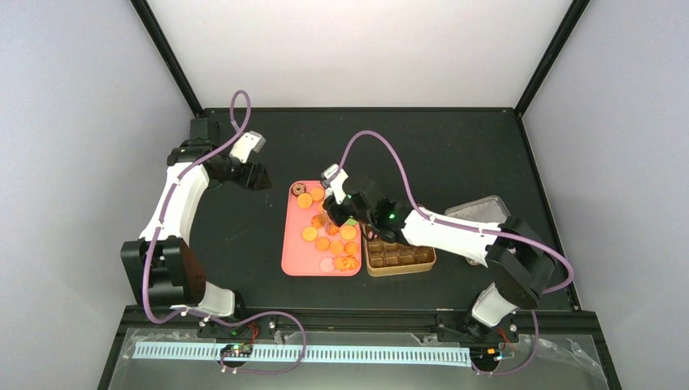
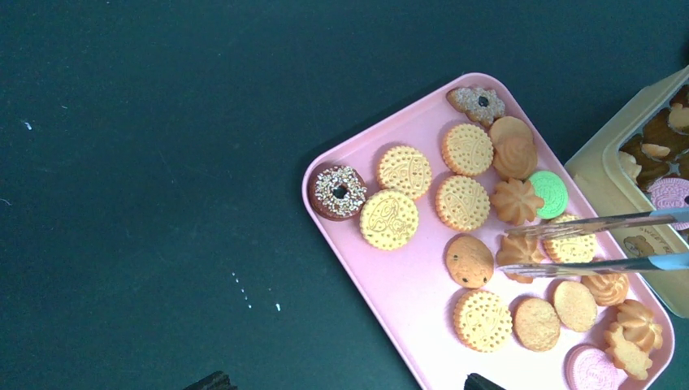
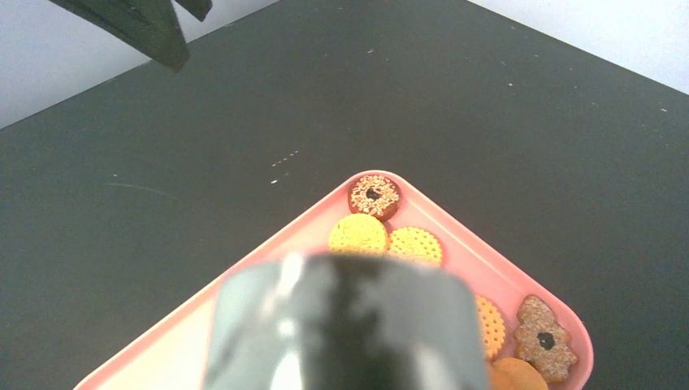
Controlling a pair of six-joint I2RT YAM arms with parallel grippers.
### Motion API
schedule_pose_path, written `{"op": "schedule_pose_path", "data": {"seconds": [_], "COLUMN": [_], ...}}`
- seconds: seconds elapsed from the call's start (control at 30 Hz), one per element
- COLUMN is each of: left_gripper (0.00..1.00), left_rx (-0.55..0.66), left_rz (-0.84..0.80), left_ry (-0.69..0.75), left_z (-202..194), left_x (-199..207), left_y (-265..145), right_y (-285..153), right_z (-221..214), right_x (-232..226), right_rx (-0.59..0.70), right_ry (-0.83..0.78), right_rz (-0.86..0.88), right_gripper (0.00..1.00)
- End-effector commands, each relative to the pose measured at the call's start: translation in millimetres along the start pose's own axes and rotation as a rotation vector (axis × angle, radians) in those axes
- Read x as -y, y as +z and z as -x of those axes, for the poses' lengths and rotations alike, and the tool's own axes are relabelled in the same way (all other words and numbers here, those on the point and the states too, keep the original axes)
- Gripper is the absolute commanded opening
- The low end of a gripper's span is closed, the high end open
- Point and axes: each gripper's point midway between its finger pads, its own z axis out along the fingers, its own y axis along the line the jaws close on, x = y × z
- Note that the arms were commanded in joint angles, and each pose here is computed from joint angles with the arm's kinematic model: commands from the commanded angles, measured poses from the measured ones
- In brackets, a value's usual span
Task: Pack the cookies
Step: Pick up the fake cookies from the plate.
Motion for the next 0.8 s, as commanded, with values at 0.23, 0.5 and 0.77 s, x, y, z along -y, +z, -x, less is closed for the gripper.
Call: {"op": "schedule_pose_path", "data": {"seconds": [0.23, 0.5, 0.77], "left_gripper": [0.75, 0.75, 0.74], "left_rx": [0.003, 0.015, 0.025], "left_rz": [0.008, 0.014, 0.016], "left_ry": [0.007, 0.010, 0.017], "left_z": [0.0, 2.6, 4.2], "left_x": [-0.9, -0.4, 0.5], "left_y": [-6.9, -10.1, -13.1], "right_y": [-9.8, -16.9, -18.1], "right_z": [-10.7, 1.1, 17.0], "right_x": [-17.3, -20.0, -20.0], "right_rx": [0.000, 0.023, 0.039], "right_ry": [-0.006, -0.009, -0.041], "right_rz": [0.016, 0.005, -0.005], "right_gripper": [0.30, 0.29, 0.34]}}
